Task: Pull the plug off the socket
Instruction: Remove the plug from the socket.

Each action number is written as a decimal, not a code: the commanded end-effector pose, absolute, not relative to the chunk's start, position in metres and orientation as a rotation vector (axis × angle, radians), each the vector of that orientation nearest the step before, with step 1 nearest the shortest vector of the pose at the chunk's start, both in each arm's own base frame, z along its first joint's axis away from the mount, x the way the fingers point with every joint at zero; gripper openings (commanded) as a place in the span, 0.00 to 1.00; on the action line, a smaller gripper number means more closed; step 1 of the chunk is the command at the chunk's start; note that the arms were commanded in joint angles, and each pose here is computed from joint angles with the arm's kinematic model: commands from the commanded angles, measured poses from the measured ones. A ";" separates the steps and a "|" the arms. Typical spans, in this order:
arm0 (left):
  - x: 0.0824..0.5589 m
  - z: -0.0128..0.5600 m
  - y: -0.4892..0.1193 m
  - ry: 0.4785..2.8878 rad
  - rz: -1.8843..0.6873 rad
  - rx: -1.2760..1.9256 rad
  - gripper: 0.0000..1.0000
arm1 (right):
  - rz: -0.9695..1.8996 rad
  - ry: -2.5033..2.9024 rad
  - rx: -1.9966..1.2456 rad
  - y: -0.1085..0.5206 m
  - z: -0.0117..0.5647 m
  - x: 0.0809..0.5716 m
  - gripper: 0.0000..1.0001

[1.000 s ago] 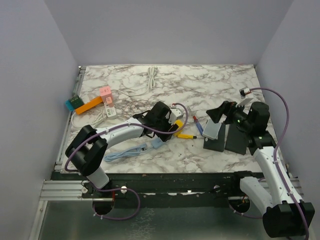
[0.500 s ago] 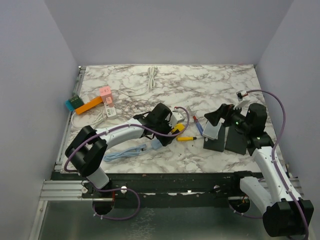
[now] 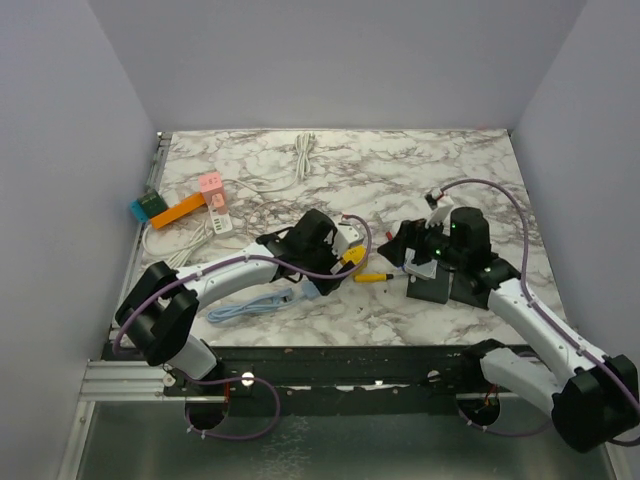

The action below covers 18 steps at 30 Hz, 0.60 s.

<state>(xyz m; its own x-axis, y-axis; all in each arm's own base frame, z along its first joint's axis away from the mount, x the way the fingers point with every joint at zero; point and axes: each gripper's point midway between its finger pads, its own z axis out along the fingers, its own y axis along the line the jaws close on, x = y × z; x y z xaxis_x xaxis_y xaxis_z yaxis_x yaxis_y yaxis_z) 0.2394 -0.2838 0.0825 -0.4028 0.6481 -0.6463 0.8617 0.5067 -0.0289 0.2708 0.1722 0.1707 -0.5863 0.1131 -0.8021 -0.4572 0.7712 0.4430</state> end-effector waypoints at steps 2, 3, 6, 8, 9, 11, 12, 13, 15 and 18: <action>0.230 0.078 -0.279 2.195 -0.507 1.218 0.87 | 0.678 2.062 -0.329 0.199 0.164 0.273 0.92; 0.231 0.077 -0.278 2.199 -0.500 1.206 0.86 | 0.671 2.055 -0.351 0.206 0.163 0.270 0.92; 0.230 0.073 -0.278 2.222 -0.505 1.183 0.74 | 0.645 2.031 -0.400 0.222 0.156 0.264 0.92; 0.230 0.070 -0.279 2.230 -0.511 1.177 0.70 | 0.626 2.014 -0.426 0.230 0.152 0.261 0.92; 0.231 0.070 -0.280 2.232 -0.508 1.175 0.69 | 0.624 2.000 -0.441 0.234 0.151 0.259 0.91; 0.234 0.071 -0.279 2.228 -0.491 1.162 0.68 | 0.585 1.979 -0.439 0.236 0.148 0.260 0.90; 0.236 0.072 -0.279 2.226 -0.483 1.157 0.68 | 0.581 1.971 -0.439 0.236 0.146 0.260 0.90; 0.236 0.074 -0.279 2.216 -0.484 1.153 0.68 | 0.577 1.966 -0.435 0.236 0.144 0.261 0.90; 0.235 0.077 -0.281 2.202 -0.501 1.149 0.73 | 0.564 1.969 -0.434 0.234 0.137 0.261 0.90; 0.235 0.080 -0.283 2.184 -0.520 1.145 0.77 | 0.559 1.978 -0.443 0.234 0.128 0.261 0.91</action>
